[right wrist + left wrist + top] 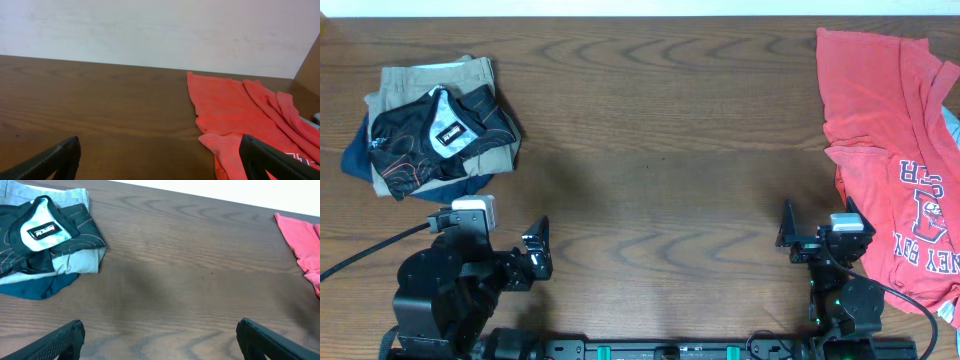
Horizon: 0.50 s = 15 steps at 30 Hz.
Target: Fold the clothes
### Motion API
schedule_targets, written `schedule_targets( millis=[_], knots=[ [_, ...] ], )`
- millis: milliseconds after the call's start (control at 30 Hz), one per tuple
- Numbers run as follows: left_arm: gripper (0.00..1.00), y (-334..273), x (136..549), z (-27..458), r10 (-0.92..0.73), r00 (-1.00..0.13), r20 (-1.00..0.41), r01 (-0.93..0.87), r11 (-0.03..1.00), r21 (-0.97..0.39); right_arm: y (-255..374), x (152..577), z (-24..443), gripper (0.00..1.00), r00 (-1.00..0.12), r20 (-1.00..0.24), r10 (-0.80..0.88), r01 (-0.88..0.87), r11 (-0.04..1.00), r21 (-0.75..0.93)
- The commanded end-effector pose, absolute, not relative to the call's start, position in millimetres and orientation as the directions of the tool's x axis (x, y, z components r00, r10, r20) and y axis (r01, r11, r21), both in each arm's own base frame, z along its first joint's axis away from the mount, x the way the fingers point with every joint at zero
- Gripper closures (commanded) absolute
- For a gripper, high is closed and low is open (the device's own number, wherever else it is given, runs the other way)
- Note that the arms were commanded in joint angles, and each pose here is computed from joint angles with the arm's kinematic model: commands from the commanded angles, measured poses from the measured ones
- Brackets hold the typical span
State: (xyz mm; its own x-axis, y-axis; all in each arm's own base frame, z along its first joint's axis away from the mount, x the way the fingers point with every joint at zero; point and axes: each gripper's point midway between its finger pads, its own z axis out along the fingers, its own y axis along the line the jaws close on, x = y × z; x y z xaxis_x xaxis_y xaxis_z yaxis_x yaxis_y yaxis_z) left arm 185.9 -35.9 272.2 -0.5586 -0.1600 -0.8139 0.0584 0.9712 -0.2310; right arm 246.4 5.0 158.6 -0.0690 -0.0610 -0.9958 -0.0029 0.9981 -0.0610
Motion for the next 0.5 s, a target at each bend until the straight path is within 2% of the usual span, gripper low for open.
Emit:
schedule_targets(
  millis=[0, 200, 467],
  knots=[
    [0.02, -34, 186, 271, -0.174, -0.559, -0.811, 0.041, 0.971, -0.237, 2, 246, 158, 0.01, -0.069, -0.995, -0.072, 0.006, 0.997, -0.072],
    [0.02, -32, 182, 273, -0.163, -0.547, -0.821, 0.047, 0.973, -0.225, 2, 246, 158, 0.01, -0.069, -0.995, -0.072, 0.006, 0.997, -0.072],
    [0.02, -21, 165, 251, -0.132, -0.537, -0.833, 0.019, 0.985, -0.169, 2, 246, 158, 0.01, -0.069, -0.995, -0.072, 0.006, 0.997, -0.072]
  ],
)
